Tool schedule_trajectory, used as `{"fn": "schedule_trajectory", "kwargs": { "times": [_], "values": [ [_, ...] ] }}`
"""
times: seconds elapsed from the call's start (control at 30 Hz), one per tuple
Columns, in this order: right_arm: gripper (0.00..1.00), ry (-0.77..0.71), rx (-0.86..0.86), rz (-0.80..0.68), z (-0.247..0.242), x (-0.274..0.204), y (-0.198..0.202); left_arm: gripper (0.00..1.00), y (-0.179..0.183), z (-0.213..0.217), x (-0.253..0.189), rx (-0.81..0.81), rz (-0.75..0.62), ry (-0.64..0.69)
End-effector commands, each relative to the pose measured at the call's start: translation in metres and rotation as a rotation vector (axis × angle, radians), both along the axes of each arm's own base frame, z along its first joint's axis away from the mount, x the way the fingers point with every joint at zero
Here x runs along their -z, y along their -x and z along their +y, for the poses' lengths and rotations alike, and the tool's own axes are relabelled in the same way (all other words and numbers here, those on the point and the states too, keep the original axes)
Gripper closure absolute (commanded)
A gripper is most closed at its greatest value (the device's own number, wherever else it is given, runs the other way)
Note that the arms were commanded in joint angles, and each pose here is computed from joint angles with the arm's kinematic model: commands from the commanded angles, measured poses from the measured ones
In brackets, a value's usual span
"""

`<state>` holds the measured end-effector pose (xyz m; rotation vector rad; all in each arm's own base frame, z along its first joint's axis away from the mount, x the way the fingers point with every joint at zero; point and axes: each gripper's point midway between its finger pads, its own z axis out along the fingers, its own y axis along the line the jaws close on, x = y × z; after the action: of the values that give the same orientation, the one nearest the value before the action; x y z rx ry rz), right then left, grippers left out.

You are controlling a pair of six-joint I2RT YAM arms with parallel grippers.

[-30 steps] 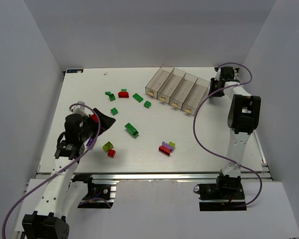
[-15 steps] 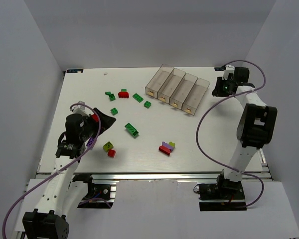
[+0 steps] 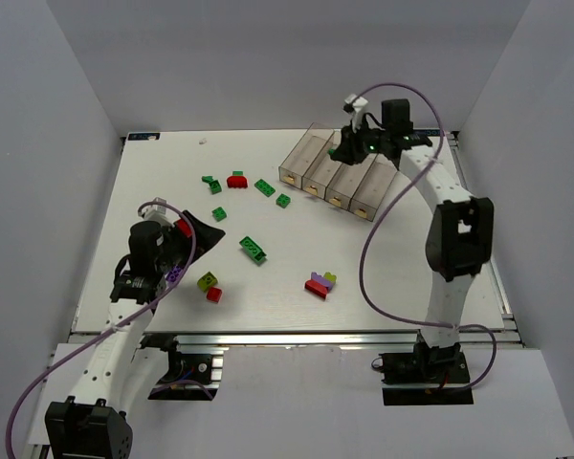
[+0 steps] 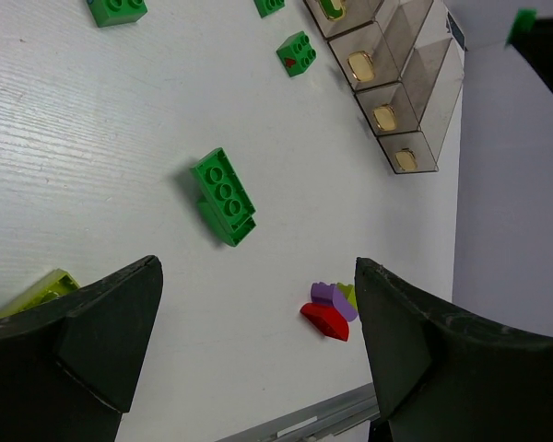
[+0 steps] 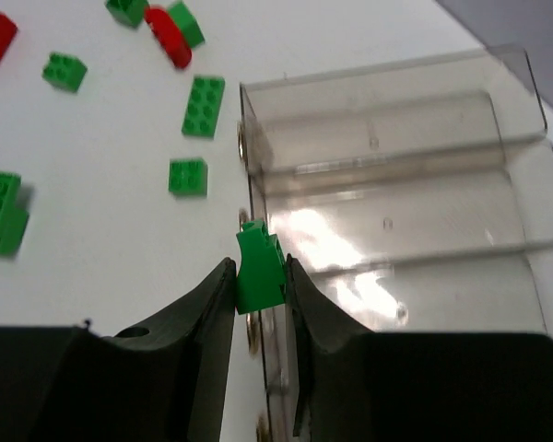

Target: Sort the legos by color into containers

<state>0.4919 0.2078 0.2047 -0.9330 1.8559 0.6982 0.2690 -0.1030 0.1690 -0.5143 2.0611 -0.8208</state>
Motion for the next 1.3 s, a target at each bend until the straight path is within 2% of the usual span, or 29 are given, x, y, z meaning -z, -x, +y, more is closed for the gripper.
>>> {"fn": "schedule_trajectory", "kwargs": {
  "times": [0.0,0.03,0.07,0.13,0.37,0.57,0.73,0.8,0.87,0.9,1.0,1.07,1.17,1.2,1.27],
  "values": [
    [1.0,-0.064,-0.021,-0.035,0.027,-0.027,-0.032,0.06,0.004,0.001,-0.01,-0.005,-0.026,-0.006],
    [1.0,-0.063,-0.008,0.002,0.031,-0.008,-0.044,0.06,0.005,0.002,-0.012,-0.008,-0.031,-0.007],
    [1.0,-0.09,-0.003,-0.033,0.041,-0.029,-0.055,0.06,0.007,0.003,-0.013,-0.012,-0.031,-0.007],
    [1.0,-0.097,0.009,-0.031,0.05,-0.015,-0.071,0.06,0.01,0.005,-0.014,-0.027,-0.029,-0.012],
    [0.94,-0.115,0.017,-0.108,0.091,0.001,-0.088,0.06,0.024,0.009,-0.009,-0.048,-0.005,-0.007],
    [0.85,-0.12,0.075,-0.111,0.097,0.016,-0.107,0.06,0.029,0.008,-0.007,-0.049,0.009,0.006],
    [0.67,-0.081,0.089,-0.122,0.1,0.036,-0.113,0.06,0.029,-0.002,-0.01,0.002,0.013,0.038],
    [0.54,-0.071,0.091,-0.133,0.1,0.036,-0.115,0.06,0.029,-0.005,-0.009,0.02,0.032,0.045],
    [0.47,-0.06,0.104,-0.137,0.098,0.037,-0.117,0.07,0.028,-0.007,-0.009,0.029,0.039,0.048],
    [0.4,-0.054,0.107,-0.139,0.097,0.038,-0.117,0.07,0.026,-0.008,-0.008,0.03,0.051,0.057],
    [0.33,-0.051,0.109,-0.156,0.093,0.023,-0.114,0.08,0.023,-0.014,-0.008,0.043,0.067,0.095],
    [0.33,-0.064,0.111,-0.146,0.087,0.009,-0.11,0.09,0.021,-0.017,-0.007,0.051,0.082,0.109],
    [0.41,-0.12,0.046,-0.163,0.081,-0.042,-0.085,0.13,0.016,-0.019,-0.005,0.04,0.123,0.105],
    [0.56,-0.14,0.023,-0.203,0.076,-0.079,-0.068,0.16,0.014,-0.02,-0.006,0.034,0.133,0.107],
    [0.69,-0.141,-0.037,-0.173,0.072,-0.078,-0.038,0.21,0.009,-0.023,-0.003,0.02,0.169,0.091]
  ]
}}
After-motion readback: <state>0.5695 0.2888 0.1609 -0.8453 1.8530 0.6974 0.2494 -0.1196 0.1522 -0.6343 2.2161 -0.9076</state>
